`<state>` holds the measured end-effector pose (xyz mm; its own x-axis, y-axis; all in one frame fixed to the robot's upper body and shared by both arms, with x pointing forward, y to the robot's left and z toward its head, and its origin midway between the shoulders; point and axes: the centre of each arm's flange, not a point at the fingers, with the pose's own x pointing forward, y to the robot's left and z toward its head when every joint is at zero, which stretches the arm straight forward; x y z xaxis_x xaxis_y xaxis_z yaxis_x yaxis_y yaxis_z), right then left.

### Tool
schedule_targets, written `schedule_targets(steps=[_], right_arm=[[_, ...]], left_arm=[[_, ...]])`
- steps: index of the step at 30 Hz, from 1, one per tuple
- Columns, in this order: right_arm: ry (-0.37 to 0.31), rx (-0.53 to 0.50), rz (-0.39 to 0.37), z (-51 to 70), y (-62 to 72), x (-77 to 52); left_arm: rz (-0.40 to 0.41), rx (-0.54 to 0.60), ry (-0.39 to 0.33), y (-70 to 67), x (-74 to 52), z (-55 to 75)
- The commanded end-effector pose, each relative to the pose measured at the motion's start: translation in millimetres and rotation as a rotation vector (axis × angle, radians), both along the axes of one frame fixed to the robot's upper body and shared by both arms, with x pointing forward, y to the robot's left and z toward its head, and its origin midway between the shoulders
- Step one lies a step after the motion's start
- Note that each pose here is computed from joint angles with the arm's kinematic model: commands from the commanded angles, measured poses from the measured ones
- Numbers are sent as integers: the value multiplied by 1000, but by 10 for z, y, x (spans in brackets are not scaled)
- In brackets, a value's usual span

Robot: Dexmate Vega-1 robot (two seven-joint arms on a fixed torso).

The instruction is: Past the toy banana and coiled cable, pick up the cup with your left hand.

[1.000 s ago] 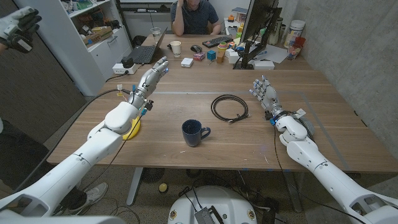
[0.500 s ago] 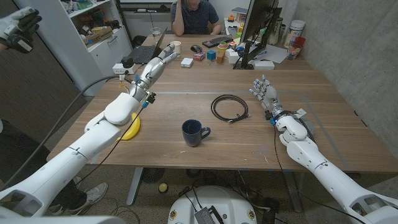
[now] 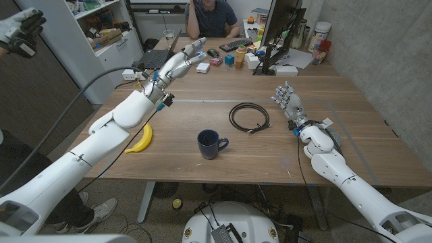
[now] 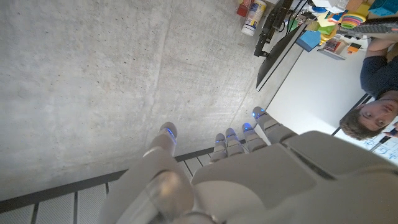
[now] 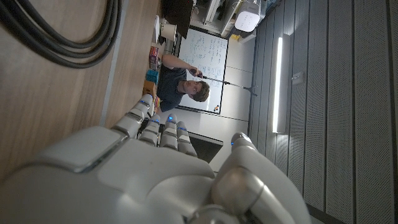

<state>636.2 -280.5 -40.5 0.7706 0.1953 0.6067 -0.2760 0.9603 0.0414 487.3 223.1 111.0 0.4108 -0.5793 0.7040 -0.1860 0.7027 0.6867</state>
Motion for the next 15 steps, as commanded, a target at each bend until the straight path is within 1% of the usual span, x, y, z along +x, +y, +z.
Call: schedule_targets(steps=[1, 10, 12, 14, 15], right_arm=[[-2, 12, -7, 3, -28, 8], [-8, 7, -6, 3, -38, 27], [-3, 18, -8, -3, -50, 33], [-2, 18, -8, -3, -53, 33], [-4, 17, -8, -3, -56, 36]], left_arm=[[66, 170, -164, -280, -349, 123], [61, 287, -223, -473, -509, 181], [64, 323, -247, -527, -566, 194], [60, 335, -252, -545, -583, 198], [56, 356, -268, -583, -614, 206]])
